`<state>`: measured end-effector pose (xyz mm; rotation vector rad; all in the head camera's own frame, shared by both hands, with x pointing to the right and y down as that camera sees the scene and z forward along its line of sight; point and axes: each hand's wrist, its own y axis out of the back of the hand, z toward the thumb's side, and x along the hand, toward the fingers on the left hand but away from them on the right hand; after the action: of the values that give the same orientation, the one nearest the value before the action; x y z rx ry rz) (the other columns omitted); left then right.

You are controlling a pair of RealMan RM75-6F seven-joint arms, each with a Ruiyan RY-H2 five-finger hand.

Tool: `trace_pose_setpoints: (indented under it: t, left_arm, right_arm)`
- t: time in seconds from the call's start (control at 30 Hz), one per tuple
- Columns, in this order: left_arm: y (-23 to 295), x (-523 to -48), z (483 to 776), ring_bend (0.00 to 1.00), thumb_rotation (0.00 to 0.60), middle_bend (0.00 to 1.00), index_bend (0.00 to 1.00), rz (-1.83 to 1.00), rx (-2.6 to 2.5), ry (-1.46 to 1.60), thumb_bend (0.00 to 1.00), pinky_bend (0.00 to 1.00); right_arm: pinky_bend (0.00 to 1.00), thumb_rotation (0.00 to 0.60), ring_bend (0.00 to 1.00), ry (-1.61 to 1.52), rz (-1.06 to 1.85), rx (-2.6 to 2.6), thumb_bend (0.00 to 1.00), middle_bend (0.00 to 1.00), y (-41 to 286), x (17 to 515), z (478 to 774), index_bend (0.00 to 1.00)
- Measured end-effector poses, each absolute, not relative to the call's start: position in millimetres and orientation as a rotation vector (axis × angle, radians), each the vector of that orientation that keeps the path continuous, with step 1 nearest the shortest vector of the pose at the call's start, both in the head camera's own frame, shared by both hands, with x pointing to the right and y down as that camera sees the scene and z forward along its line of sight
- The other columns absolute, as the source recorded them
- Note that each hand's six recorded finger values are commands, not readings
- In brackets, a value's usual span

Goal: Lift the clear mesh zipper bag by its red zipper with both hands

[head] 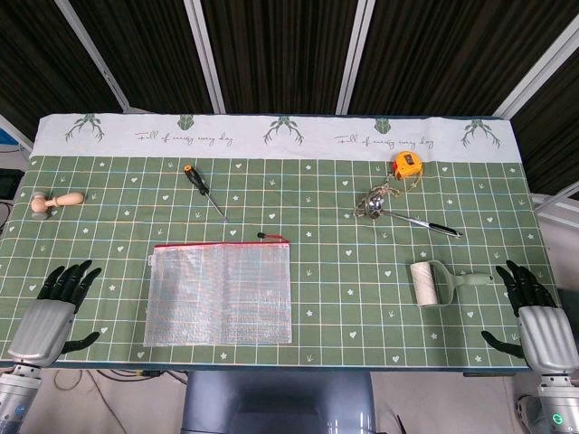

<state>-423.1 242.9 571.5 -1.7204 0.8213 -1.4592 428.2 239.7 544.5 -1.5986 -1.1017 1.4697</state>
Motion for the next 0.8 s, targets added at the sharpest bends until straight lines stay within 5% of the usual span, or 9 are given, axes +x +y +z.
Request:
trace_pose_setpoints:
  t: [0.8]
  left_arm:
    - [242.6,-423.3,573.7,0.00,0.600,0.00,0.00,-1.473,-1.724,0.819,0.00,0.00]
  right_arm:
    - [0.19,0.600,0.00,-1.097,1.482,-1.593,0.11,0.00,240.4,428.2,546.1,0.00]
